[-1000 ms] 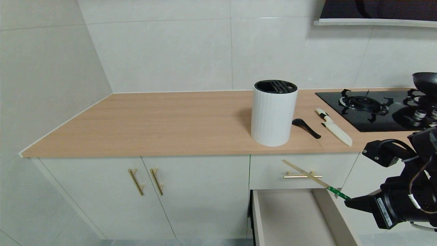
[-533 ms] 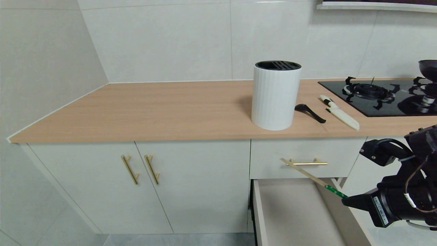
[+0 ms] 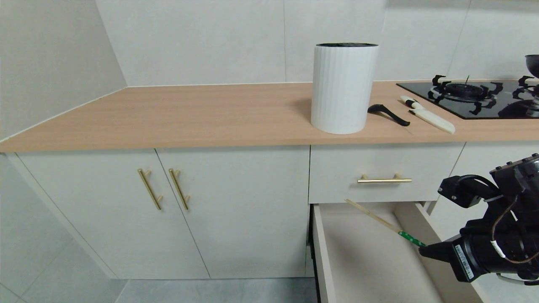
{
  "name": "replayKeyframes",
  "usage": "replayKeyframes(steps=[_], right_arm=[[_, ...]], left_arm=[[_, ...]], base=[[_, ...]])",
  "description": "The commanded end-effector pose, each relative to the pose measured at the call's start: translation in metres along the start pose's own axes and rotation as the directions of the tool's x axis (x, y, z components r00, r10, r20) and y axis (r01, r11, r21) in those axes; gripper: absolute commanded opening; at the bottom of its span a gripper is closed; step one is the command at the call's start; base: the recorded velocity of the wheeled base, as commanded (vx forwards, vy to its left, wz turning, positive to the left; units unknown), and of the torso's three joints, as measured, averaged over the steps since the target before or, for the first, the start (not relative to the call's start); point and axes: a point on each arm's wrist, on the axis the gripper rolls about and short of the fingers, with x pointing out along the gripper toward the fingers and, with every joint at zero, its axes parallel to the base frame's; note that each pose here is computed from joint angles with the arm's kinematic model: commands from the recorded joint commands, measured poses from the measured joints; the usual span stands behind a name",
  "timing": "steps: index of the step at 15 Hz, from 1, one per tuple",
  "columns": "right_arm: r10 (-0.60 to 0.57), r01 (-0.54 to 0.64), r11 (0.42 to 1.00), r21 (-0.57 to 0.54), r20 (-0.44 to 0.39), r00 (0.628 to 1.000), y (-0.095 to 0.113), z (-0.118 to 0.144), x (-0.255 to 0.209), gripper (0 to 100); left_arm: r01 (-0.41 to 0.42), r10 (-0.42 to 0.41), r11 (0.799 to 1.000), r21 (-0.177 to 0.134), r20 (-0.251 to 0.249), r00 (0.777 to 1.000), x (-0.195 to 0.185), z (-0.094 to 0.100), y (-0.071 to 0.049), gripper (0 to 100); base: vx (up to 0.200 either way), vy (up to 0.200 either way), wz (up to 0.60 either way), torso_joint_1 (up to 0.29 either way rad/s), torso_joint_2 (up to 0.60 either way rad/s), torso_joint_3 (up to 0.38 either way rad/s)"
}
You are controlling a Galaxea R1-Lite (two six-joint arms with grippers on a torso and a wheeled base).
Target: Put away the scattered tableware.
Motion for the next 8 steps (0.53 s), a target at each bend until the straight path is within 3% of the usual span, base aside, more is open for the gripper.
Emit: replayKeyframes(steps=[1, 6, 8], right_arm=[[0.001, -0.001, 1.0, 0.0, -0.011, 1.0, 0.0, -0.0001, 0.0029, 0], [0.001, -0.001, 1.0, 0.0, -0.014, 1.0, 0.0, -0.0001, 0.0037, 0], [0.001, -0.001, 1.0, 0.0, -0.015, 1.0, 0.0, -0.0001, 0.0041, 0]], left_arm=[[0.0, 0.0, 1.0, 0.0, 0.001, 1.0, 0.0, 0.0, 0.0, 100], [0.0, 0.0, 1.0, 0.0, 0.001, 1.0, 0.0, 0.0, 0.0, 100], [0.0, 0.0, 1.0, 0.0, 0.001, 1.0, 0.0, 0.0, 0.0, 100]], base=[[0.0, 0.0, 0.0, -0.144, 0.44, 0.305], [0.0, 0.0, 0.0, -0.111, 0.42, 0.31], [0.0, 0.0, 0.0, -0.037, 0.14, 0.09]])
